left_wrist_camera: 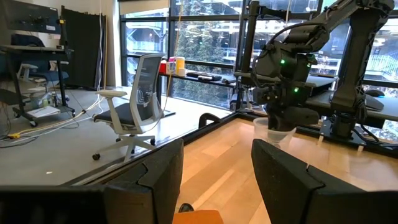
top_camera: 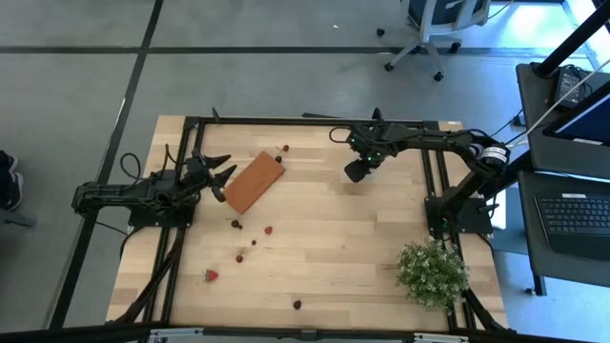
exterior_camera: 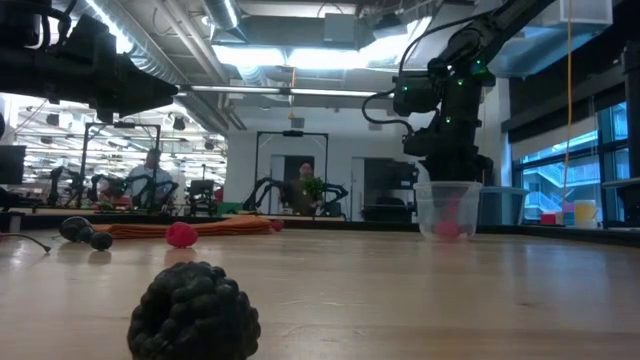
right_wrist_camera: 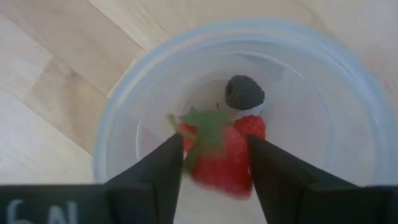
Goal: Pick and placing Produce into tupperware
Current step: Put the right red strawberry into the transparent container, then put the blackberry into the transparent container
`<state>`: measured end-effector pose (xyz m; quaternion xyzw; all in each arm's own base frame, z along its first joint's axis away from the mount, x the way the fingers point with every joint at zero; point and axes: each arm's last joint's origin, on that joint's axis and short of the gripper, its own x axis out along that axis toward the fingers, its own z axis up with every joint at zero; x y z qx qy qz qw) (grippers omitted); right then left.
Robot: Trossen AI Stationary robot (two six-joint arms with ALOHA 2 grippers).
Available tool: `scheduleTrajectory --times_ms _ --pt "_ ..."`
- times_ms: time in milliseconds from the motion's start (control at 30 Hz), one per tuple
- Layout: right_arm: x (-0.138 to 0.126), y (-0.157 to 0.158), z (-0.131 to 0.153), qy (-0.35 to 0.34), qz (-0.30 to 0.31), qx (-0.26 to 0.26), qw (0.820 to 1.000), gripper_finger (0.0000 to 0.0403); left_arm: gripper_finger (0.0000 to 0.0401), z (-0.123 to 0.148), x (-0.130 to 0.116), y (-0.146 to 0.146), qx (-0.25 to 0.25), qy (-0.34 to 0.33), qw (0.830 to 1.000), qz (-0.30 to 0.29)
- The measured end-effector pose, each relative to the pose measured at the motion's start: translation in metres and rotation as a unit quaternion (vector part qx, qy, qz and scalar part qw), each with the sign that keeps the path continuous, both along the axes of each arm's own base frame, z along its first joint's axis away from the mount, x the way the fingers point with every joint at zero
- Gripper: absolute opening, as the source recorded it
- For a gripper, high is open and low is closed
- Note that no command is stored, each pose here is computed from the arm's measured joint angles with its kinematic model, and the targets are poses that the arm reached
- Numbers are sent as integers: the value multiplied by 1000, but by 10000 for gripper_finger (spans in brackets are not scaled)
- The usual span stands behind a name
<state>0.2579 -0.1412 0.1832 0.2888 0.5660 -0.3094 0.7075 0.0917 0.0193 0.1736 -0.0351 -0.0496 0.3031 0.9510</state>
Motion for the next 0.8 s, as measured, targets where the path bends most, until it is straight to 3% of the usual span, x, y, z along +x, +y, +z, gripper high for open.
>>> scheduleTrajectory --times_ms 267,467,567,700,800 --pt "4 -2 14 0 8 -2 1000 240 184 0 0 0 0 0 1000 0" --pt "19 -6 64 -24 15 -31 999 247 184 0 0 0 0 0 1000 0" --pt "33 4 97 -77 62 -66 993 247 184 0 0 0 0 0 1000 0" --pt "55 40 135 -171 174 -113 963 247 184 0 0 0 0 0 1000 0" --pt "70 78 155 -253 260 -144 921 247 184 0 0 0 0 0 1000 0"
